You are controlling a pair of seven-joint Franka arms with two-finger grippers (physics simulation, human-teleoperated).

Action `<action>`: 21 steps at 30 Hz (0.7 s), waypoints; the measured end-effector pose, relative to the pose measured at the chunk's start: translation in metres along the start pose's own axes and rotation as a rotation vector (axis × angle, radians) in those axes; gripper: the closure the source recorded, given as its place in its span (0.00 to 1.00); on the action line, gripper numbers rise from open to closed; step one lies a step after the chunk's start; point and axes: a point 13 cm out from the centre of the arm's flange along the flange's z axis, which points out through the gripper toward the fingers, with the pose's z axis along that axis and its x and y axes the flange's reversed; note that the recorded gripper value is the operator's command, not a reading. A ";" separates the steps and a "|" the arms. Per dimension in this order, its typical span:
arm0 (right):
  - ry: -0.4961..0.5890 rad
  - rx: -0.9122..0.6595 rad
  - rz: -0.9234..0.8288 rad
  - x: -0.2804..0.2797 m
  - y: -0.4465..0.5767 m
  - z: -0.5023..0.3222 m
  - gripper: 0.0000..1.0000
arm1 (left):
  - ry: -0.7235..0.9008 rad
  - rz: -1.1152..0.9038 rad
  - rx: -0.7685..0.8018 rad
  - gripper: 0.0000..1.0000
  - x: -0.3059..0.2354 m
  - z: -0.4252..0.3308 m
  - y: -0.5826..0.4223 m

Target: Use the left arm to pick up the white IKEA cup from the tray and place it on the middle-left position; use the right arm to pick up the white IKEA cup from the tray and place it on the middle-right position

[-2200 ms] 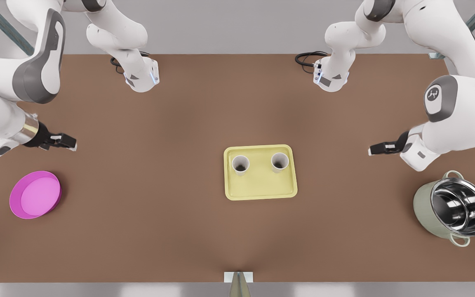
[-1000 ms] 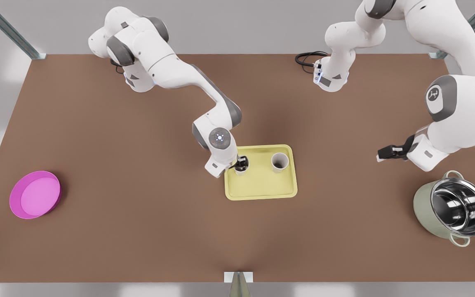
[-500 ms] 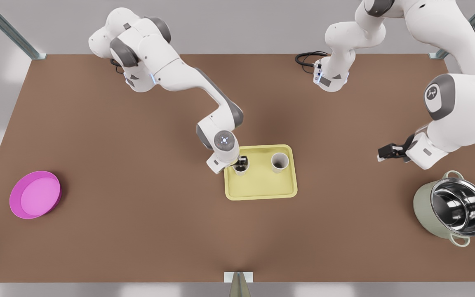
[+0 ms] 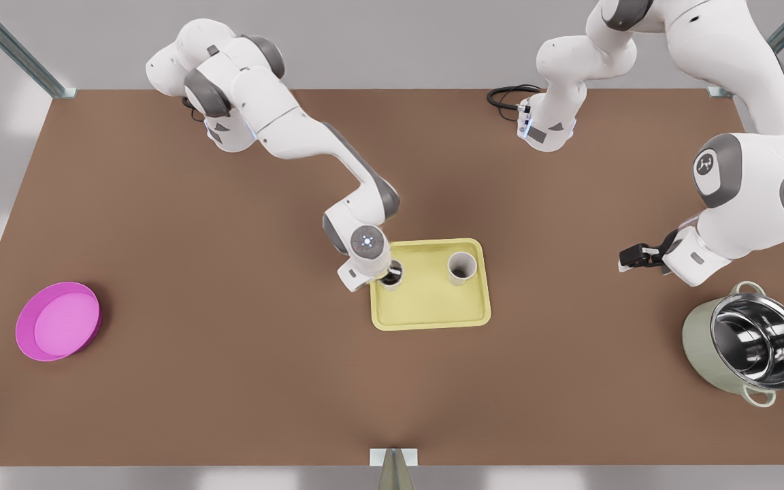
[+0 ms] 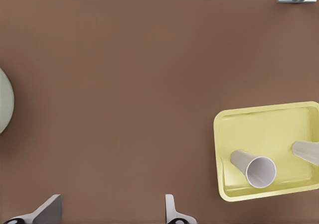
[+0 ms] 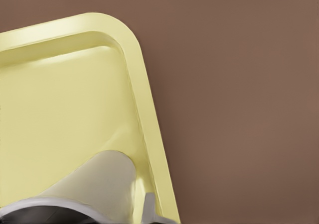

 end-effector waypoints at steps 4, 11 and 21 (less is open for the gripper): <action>0.011 -0.073 0.080 -0.017 0.001 -0.008 0.77 | -0.003 0.061 0.000 0.00 -0.008 0.007 -0.047; -0.016 -0.185 0.171 -0.051 -0.002 -0.060 0.82 | 0.019 0.113 -0.003 0.00 -0.008 0.027 -0.108; -0.086 -0.174 0.403 -0.254 -0.331 -0.122 0.81 | 0.100 0.246 -0.134 0.00 0.027 0.205 -0.297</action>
